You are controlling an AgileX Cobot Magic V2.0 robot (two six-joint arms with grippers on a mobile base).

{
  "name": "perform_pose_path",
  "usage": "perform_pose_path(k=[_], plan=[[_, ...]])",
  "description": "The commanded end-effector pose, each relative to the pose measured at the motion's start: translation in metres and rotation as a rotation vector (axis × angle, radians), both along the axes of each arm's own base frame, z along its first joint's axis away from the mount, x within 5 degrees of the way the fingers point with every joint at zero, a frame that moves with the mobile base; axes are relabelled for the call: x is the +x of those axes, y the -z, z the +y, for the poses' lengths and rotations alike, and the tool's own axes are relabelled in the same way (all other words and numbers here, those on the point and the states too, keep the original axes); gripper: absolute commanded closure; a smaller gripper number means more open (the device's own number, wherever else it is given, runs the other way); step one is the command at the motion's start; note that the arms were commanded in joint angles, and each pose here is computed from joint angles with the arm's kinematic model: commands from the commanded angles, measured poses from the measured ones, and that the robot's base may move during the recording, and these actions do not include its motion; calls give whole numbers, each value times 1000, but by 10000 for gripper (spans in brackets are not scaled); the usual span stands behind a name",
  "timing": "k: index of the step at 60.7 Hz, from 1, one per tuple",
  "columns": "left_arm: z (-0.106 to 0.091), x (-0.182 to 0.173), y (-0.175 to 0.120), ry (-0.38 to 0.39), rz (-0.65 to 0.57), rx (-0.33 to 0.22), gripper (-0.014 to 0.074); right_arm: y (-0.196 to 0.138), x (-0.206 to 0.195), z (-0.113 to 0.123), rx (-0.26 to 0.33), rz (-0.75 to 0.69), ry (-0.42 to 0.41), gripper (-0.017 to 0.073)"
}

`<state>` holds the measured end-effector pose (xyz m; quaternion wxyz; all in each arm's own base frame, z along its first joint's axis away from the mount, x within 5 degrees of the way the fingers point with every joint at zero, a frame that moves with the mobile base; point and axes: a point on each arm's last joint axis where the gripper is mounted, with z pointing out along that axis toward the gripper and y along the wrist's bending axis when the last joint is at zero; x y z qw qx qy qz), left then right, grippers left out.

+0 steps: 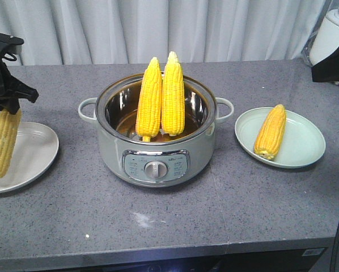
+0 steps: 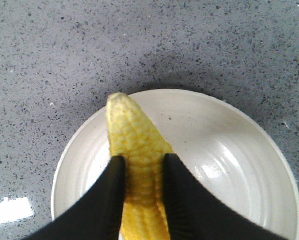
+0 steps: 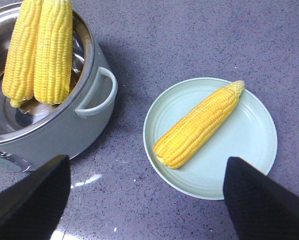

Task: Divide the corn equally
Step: 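Lift the cob out and lower it onto the cream plate, then release the cob and raise the left gripper away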

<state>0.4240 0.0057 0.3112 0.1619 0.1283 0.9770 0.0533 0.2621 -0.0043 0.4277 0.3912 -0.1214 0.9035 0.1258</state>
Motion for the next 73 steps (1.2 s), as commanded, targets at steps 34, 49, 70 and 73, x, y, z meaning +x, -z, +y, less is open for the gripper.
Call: perform_pose_path(k=[34,49,70,73], plan=[[1,-8,-26,-11,-70,-1,22,-17,-6,3,20,-91,7,-34],[0,-15,-46,-8,-151,-10,25,-17,-6,3,19,-89,5,-34],[-11,-56,-118,16,-410,-133,25,-18,-6,4,22,-98,-9,-34],[-13,-64,-128,25,-441,-153,25,-18,-6,4,26,-101,-14,-34]])
